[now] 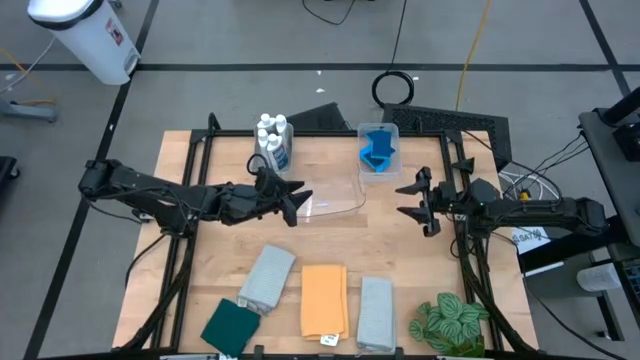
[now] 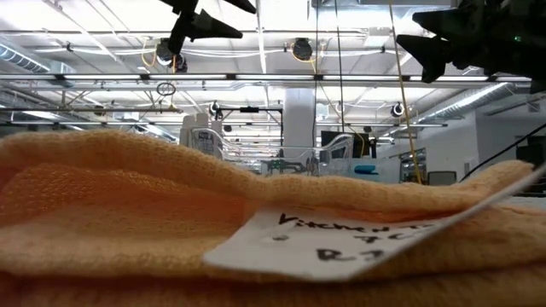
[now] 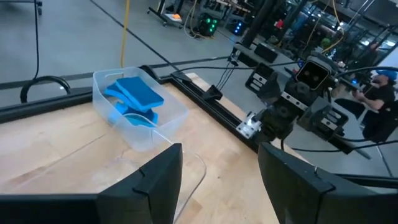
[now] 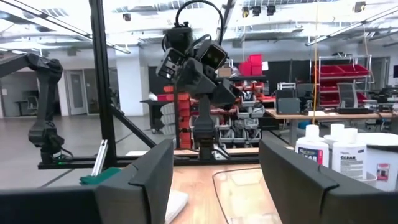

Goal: Pick & Place Kitchen Items
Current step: Put the gray towel into the transparent bin

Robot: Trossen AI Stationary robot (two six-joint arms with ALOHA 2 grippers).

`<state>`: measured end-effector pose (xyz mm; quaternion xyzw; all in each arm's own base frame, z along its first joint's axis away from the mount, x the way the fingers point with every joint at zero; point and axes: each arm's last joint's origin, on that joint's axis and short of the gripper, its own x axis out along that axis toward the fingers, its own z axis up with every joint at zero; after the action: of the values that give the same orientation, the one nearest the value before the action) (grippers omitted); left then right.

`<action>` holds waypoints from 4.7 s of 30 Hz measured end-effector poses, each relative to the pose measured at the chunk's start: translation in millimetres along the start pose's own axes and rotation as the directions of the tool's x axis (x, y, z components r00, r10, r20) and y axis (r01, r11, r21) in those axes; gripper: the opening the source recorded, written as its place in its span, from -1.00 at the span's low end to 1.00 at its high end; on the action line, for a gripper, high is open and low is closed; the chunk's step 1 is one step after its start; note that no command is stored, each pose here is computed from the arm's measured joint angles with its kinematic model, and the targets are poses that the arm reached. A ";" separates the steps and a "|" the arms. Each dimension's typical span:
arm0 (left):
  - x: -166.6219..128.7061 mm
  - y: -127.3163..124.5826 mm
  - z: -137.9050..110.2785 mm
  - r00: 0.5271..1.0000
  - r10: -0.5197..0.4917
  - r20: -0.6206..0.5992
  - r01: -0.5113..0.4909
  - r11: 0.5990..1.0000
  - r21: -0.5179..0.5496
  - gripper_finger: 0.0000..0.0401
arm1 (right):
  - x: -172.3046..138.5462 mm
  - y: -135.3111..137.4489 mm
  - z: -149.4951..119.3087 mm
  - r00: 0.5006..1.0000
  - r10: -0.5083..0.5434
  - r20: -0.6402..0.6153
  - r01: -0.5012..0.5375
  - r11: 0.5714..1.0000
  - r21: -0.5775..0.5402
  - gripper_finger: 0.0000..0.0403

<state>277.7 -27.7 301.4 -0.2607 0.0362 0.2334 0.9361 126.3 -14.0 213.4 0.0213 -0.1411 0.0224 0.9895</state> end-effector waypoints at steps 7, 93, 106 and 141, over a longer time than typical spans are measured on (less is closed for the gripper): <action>0.0 0.1 0.0 1.000 0.004 0.002 -0.004 0.998 0.070 0.07 | 0.0 -0.1 -1.2 1.000 -0.001 -0.012 0.001 1.000 0.002 0.04; -6.7 102.8 -149.0 0.299 0.074 -0.952 0.639 0.725 0.257 0.06 | 8.6 -13.0 -2.9 0.931 -0.360 0.057 0.362 0.931 -0.039 0.04; -2.3 109.2 -147.6 0.351 0.101 -0.931 0.616 0.724 0.310 -0.90 | 9.5 -13.2 -3.8 0.931 -0.360 0.055 0.362 0.931 -0.040 0.04; 2.5 -17.6 -53.9 0.723 0.278 -0.632 0.550 0.322 0.771 -0.91 | 148.1 10.7 32.4 0.781 -0.173 -0.600 0.282 0.955 0.092 0.04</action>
<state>290.9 -67.1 262.8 0.2605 0.4732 -0.0319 0.8409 258.8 0.8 286.4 0.1177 0.1765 -0.0797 0.9740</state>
